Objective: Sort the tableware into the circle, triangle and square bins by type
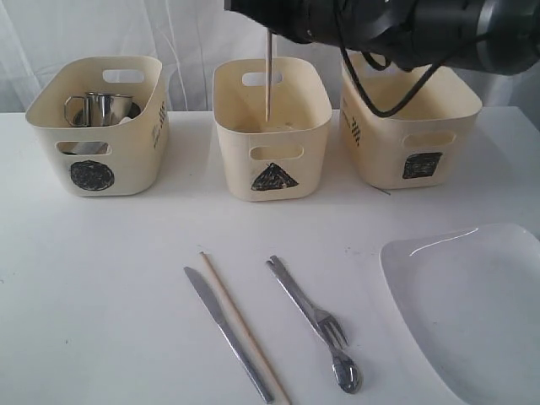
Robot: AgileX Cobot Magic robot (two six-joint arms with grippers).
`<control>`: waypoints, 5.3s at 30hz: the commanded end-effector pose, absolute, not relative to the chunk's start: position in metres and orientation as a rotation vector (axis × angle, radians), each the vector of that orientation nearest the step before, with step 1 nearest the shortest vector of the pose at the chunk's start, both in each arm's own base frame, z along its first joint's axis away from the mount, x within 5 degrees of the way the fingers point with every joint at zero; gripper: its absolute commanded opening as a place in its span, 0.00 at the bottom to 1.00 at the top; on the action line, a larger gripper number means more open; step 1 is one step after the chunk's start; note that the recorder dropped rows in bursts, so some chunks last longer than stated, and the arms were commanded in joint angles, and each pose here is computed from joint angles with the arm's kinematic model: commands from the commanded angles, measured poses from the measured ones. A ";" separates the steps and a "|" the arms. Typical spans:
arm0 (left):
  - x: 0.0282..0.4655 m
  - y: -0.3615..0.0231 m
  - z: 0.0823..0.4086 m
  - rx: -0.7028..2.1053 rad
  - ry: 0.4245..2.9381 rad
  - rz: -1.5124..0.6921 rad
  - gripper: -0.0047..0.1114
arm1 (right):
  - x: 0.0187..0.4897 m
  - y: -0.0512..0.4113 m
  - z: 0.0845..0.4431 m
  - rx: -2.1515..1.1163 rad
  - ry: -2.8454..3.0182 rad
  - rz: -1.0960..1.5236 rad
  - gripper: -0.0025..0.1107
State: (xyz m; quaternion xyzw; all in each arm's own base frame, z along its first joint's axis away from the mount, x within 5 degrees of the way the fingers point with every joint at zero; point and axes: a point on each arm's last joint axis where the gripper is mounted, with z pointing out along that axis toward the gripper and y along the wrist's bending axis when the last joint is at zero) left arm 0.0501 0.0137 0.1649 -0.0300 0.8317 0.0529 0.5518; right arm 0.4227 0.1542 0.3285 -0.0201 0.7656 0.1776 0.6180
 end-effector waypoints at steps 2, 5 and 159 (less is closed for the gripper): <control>0.050 0.014 0.163 -0.075 1.970 0.127 0.04 | 0.452 0.144 0.300 0.085 1.549 0.238 0.02; 0.050 0.014 0.163 -0.075 1.970 0.127 0.04 | 0.459 0.149 0.277 0.022 1.598 0.212 0.04; 0.050 0.014 0.163 -0.075 1.970 0.127 0.04 | 0.274 0.170 0.125 -0.598 2.700 0.301 0.08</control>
